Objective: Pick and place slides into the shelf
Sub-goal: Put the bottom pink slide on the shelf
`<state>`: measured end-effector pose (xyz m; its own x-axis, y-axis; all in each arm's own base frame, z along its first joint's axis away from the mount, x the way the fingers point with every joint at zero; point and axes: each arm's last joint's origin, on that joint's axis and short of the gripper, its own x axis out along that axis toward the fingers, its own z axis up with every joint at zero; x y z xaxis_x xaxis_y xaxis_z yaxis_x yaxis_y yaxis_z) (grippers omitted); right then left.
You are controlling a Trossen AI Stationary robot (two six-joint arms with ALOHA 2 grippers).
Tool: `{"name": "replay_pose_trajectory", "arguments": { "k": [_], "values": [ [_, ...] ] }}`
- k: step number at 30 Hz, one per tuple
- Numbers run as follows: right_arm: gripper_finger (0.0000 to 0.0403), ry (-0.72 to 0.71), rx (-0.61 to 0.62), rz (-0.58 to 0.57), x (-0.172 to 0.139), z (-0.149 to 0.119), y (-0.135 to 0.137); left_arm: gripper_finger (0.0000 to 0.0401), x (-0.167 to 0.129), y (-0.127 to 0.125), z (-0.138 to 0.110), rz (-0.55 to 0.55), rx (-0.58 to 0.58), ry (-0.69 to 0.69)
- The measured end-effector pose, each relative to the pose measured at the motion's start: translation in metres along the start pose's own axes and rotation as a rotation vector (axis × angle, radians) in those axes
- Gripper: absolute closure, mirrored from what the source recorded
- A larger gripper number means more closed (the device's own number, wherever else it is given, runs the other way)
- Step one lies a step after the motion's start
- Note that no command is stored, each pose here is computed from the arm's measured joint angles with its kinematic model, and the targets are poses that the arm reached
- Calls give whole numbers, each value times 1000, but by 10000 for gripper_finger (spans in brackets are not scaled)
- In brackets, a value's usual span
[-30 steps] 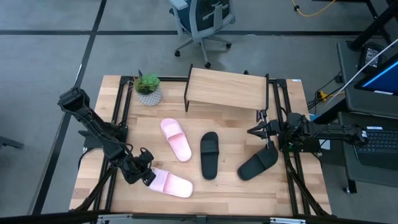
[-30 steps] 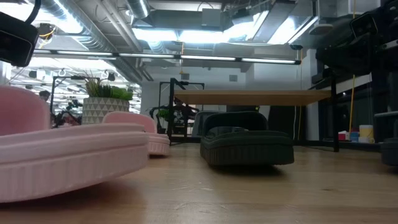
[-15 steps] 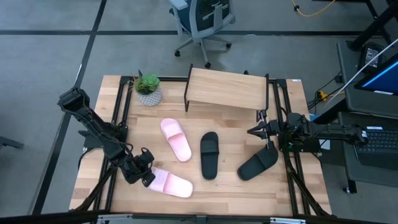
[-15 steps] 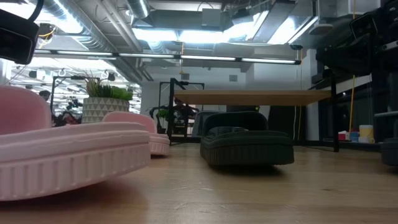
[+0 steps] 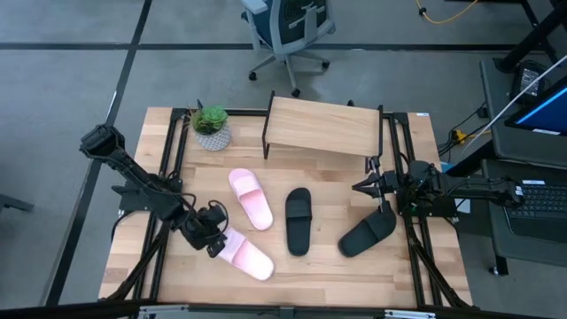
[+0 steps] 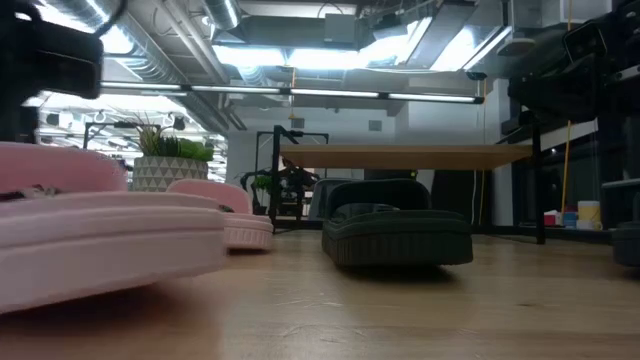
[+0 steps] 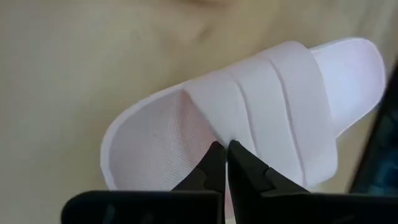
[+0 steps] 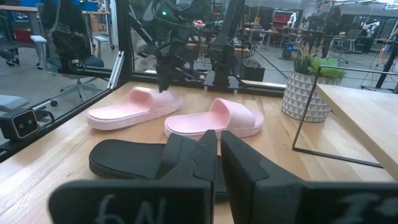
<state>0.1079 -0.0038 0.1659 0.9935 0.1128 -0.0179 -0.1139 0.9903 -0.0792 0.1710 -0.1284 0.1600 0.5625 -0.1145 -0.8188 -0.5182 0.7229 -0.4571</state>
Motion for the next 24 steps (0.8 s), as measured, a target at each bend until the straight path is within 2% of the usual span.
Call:
{"name": "replay_pose_trajectory", "arguments": {
  "k": [10, 14, 18, 24],
  "values": [
    [377, 0, 0, 0, 0, 0, 0, 401, 3, 14, 30, 102, 234, -75],
    [377, -1, -4, 0, 0, 0, 0, 401, 4, 22, 41, 164, 294, -102],
    [377, 1, -3, 0, 0, 0, 0, 397, 5, 27, 49, 194, 294, -98],
    [377, 5, -3, 0, 0, 0, 0, 369, 6, 30, 51, 188, 275, -71]
  ]
}}
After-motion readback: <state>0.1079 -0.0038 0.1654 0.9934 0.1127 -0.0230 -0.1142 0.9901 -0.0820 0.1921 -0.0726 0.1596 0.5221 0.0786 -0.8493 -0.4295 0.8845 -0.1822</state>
